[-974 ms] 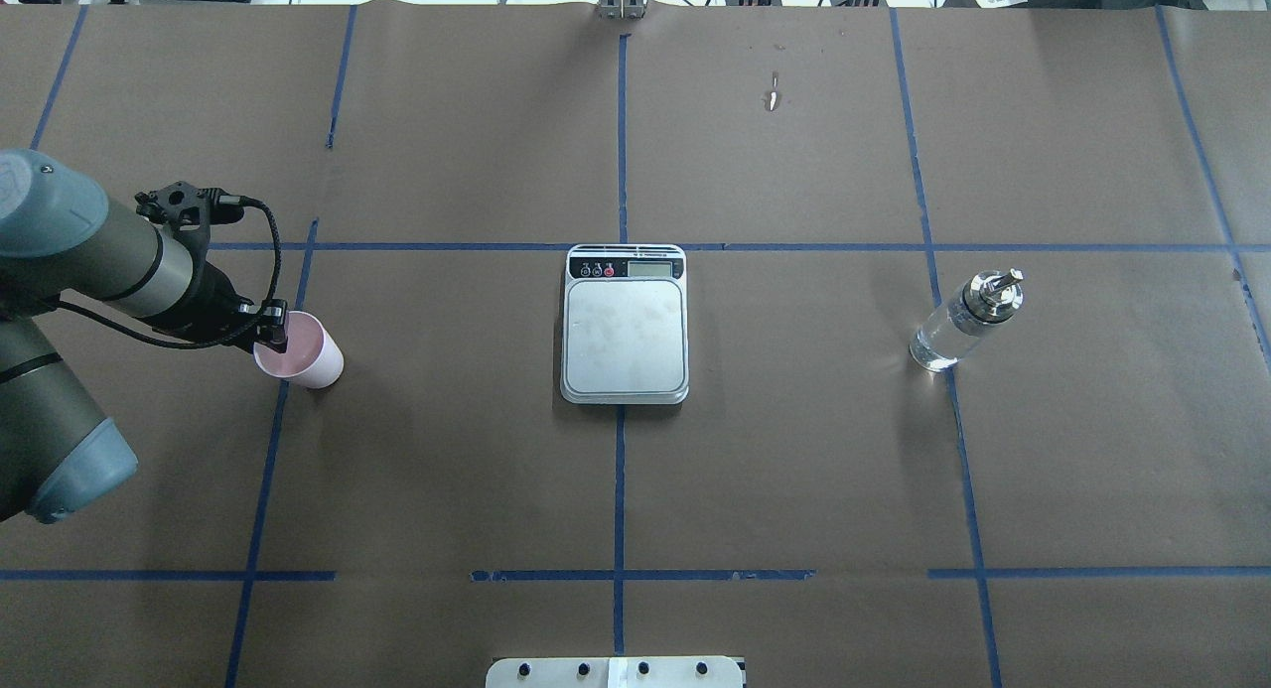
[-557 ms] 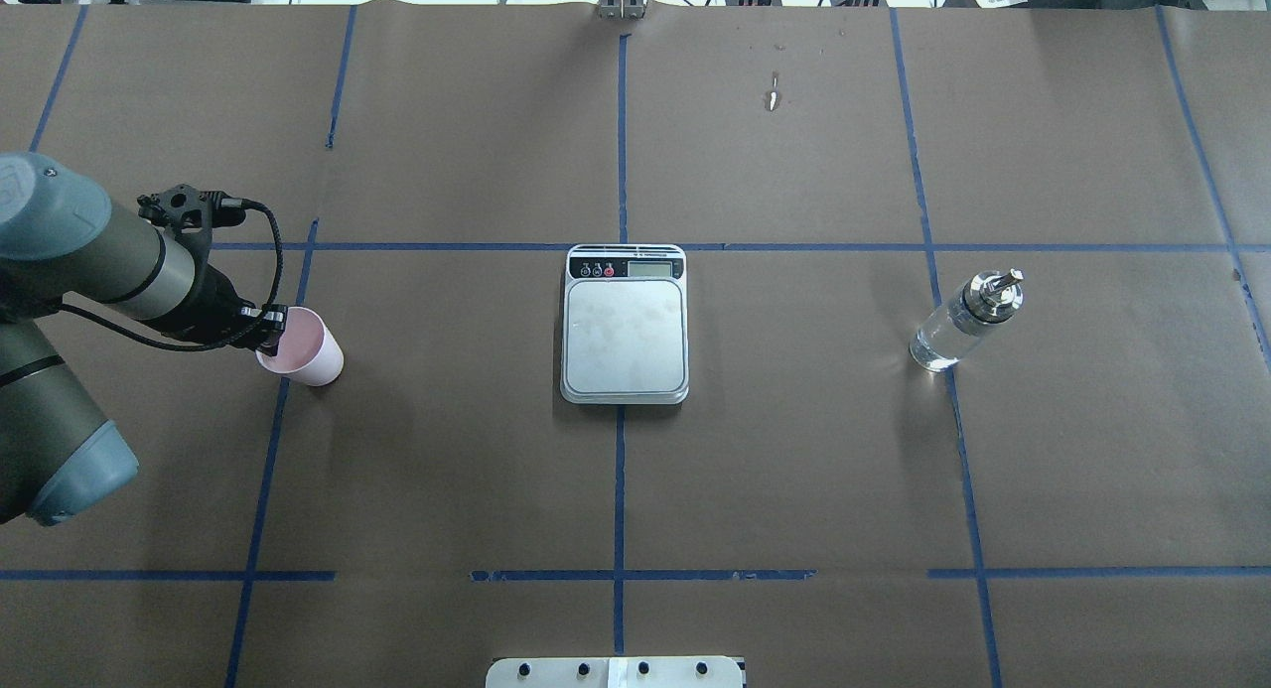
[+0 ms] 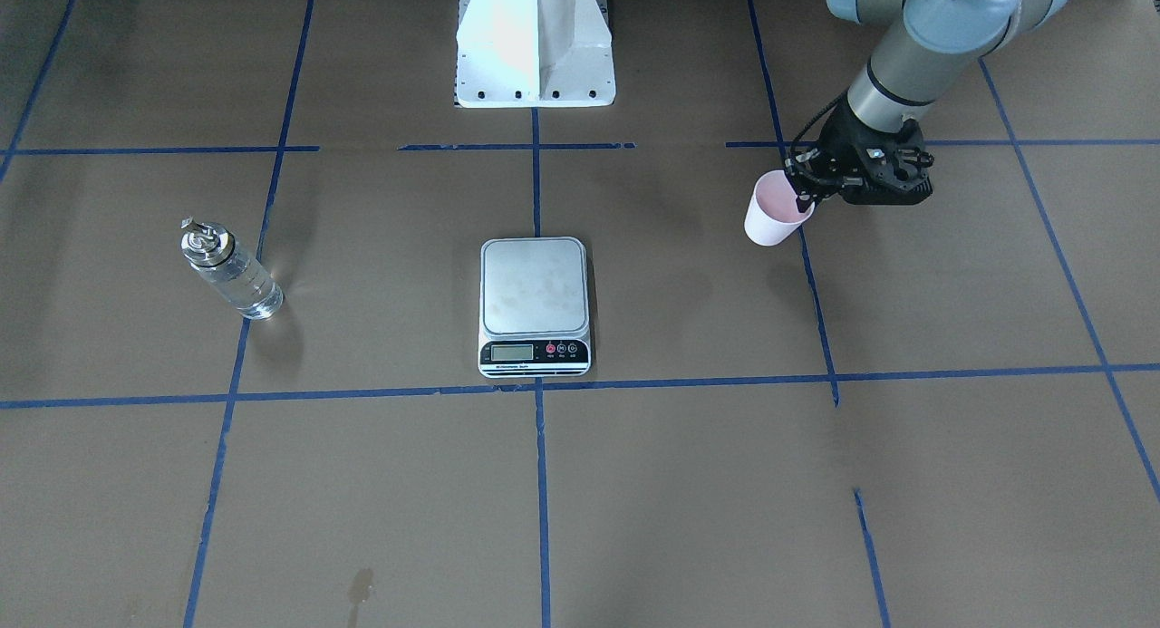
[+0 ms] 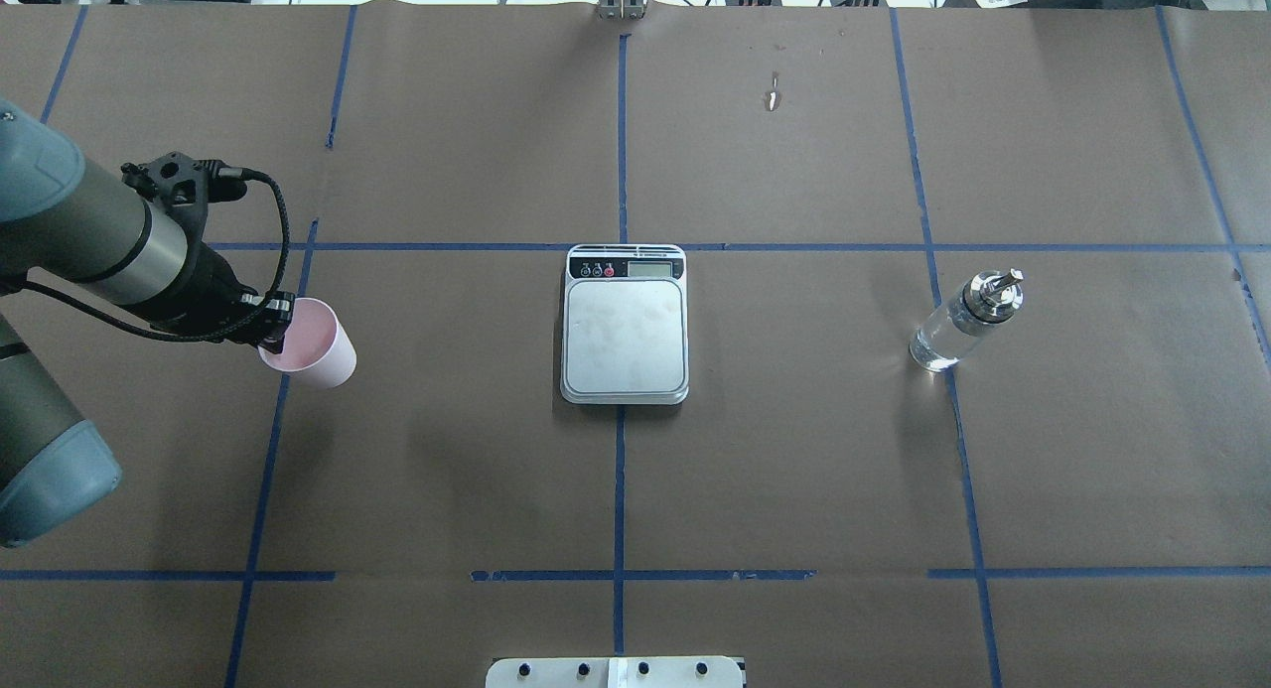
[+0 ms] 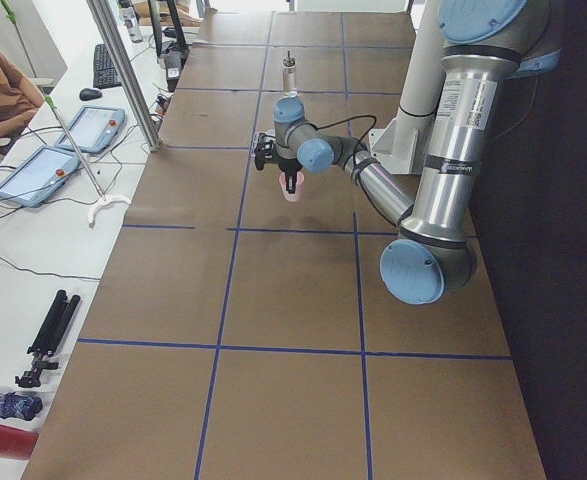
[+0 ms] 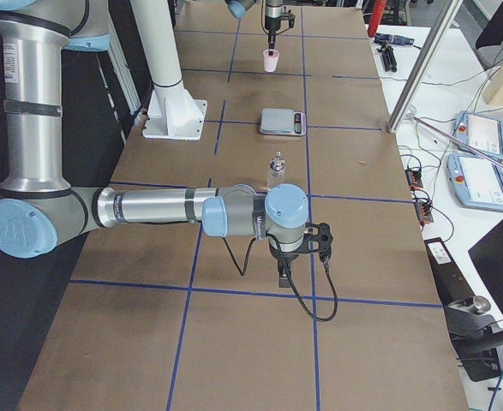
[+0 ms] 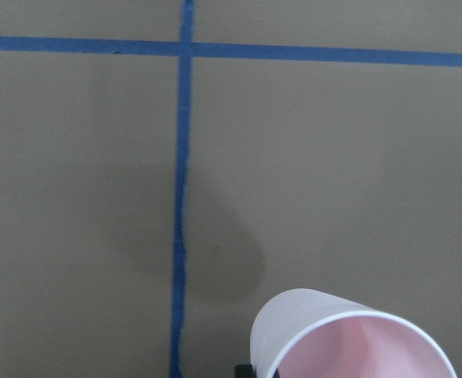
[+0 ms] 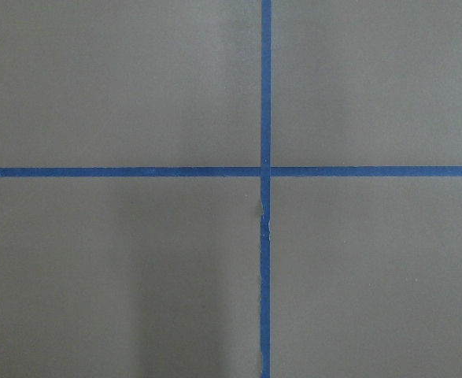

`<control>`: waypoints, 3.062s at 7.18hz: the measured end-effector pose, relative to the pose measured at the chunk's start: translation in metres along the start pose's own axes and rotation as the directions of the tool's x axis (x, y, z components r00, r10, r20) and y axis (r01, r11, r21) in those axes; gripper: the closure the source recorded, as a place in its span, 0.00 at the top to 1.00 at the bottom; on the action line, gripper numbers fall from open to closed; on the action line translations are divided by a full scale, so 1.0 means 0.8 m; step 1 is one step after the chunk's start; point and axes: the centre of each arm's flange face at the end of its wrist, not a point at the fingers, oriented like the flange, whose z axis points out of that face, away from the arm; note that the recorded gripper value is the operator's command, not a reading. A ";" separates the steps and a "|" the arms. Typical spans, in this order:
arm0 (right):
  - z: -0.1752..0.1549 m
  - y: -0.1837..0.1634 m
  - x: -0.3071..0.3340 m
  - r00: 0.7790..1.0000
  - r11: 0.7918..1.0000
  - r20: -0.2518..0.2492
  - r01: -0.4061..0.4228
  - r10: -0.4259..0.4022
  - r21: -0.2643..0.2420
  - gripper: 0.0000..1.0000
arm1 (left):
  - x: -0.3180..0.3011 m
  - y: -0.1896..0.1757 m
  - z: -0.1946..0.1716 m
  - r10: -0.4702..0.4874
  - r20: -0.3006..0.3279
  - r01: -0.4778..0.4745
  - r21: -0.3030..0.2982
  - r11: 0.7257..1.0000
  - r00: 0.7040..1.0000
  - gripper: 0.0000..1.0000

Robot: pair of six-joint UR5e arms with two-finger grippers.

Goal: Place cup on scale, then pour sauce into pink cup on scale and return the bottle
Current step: 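Carry the pink cup with the left gripper over the scale, then lower the pink cup onto the scale and open the left gripper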

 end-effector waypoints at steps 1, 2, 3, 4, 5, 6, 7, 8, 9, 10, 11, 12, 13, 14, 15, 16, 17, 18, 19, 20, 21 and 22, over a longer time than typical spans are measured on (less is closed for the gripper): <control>-0.004 -0.001 -0.005 1.000 1.000 -0.001 0.009 -0.009 0.008 1.00 | 0.047 -0.004 -0.038 -0.005 -0.006 0.005 0.006 1.000 1.000 0.00; -0.008 -0.002 -0.009 1.000 1.000 -0.003 0.016 -0.016 0.015 1.00 | 0.085 -0.008 -0.065 -0.012 -0.026 0.013 0.015 1.000 1.000 0.00; -0.009 -0.005 -0.014 1.000 1.000 -0.007 0.022 -0.022 0.017 1.00 | 0.122 -0.016 -0.083 -0.041 -0.052 0.042 0.025 0.999 0.998 0.00; -0.008 -0.010 -0.020 1.000 1.000 -0.015 0.020 -0.020 0.017 1.00 | 0.159 -0.030 -0.090 -0.082 -0.070 0.084 0.027 0.996 0.994 0.00; -0.006 -0.013 -0.022 1.000 1.000 -0.019 0.009 -0.009 0.014 1.00 | 0.197 -0.045 -0.088 -0.125 -0.077 0.127 0.019 0.992 0.989 0.00; -0.001 -0.010 -0.019 1.000 1.000 -0.020 -0.001 0.001 0.007 1.00 | 0.239 -0.056 -0.075 -0.167 -0.081 0.167 0.003 0.986 0.983 0.00; 0.003 -0.008 -0.014 1.000 1.000 -0.021 -0.007 0.007 0.000 1.00 | 0.273 -0.062 -0.058 -0.203 -0.096 0.203 -0.012 0.979 0.975 0.00; 0.006 -0.006 -0.012 1.000 1.000 -0.022 -0.009 0.009 -0.004 1.00 | 0.296 -0.063 -0.041 -0.229 -0.106 0.228 -0.020 0.974 0.968 0.00; 0.007 -0.006 -0.010 1.000 1.000 -0.022 -0.013 0.013 -0.005 1.00 | 0.320 -0.060 -0.016 -0.249 -0.095 0.249 -0.018 0.968 0.964 0.00; 0.007 -0.007 -0.011 1.000 1.000 -0.023 -0.014 0.014 -0.005 1.00 | 0.340 -0.052 0.011 -0.262 -0.077 0.263 -0.007 0.965 0.962 0.00; 0.006 -0.010 -0.012 1.000 1.000 -0.023 -0.013 0.013 -0.003 1.00 | 0.352 -0.048 0.036 -0.271 -0.065 0.272 0.005 0.962 0.960 0.00; 0.006 -0.012 -0.014 1.000 1.000 -0.023 -0.013 0.012 -0.003 1.00 | 0.359 -0.049 0.054 -0.278 -0.055 0.280 0.015 0.960 0.959 0.00; 0.007 -0.012 -0.015 1.000 1.000 -0.022 -0.013 0.013 -0.004 1.00 | 0.363 -0.051 0.066 -0.283 -0.046 0.284 0.023 0.959 0.958 0.00; 0.006 -0.013 -0.016 1.000 1.000 -0.019 -0.015 0.015 -0.003 1.00 | 0.365 -0.051 0.077 -0.284 -0.037 0.285 0.024 0.958 0.958 0.00; 0.006 -0.014 -0.017 1.000 1.000 -0.017 -0.018 0.018 -0.003 1.00 | 0.366 -0.050 0.086 -0.285 -0.032 0.285 0.022 0.958 0.958 0.00; 0.004 -0.016 -0.019 1.000 1.000 -0.015 -0.018 0.018 -0.001 1.00 | 0.366 -0.049 0.092 -0.285 -0.028 0.285 0.019 0.958 0.958 0.00; 0.002 -0.018 -0.022 1.000 1.000 -0.014 -0.016 0.016 0.002 1.00 | 0.366 -0.047 0.098 -0.284 -0.023 0.285 0.016 0.959 0.958 0.00; 0.001 -0.019 -0.024 1.000 1.000 -0.012 -0.015 0.015 0.004 1.00 | 0.366 -0.044 0.102 -0.283 -0.019 0.283 0.013 0.959 0.959 0.00; 0.000 -0.020 -0.024 1.000 1.000 -0.012 -0.014 0.014 0.005 1.00 | 0.366 -0.043 0.104 -0.282 -0.017 0.283 0.011 0.959 0.959 0.02; -0.001 -0.020 -0.025 1.000 1.000 -0.012 -0.013 0.013 0.006 1.00 | 0.366 -0.043 0.105 -0.282 -0.017 0.282 0.011 0.959 0.959 0.84; -0.002 -0.021 -0.026 1.000 1.000 -0.013 -0.012 0.012 0.007 1.00 | 0.365 -0.043 0.105 -0.280 -0.016 0.280 0.010 0.960 0.960 1.00; -0.003 -0.022 -0.027 1.000 1.000 -0.012 -0.010 0.010 0.009 1.00 | 0.364 -0.043 0.105 -0.279 -0.016 0.279 0.011 0.960 0.960 1.00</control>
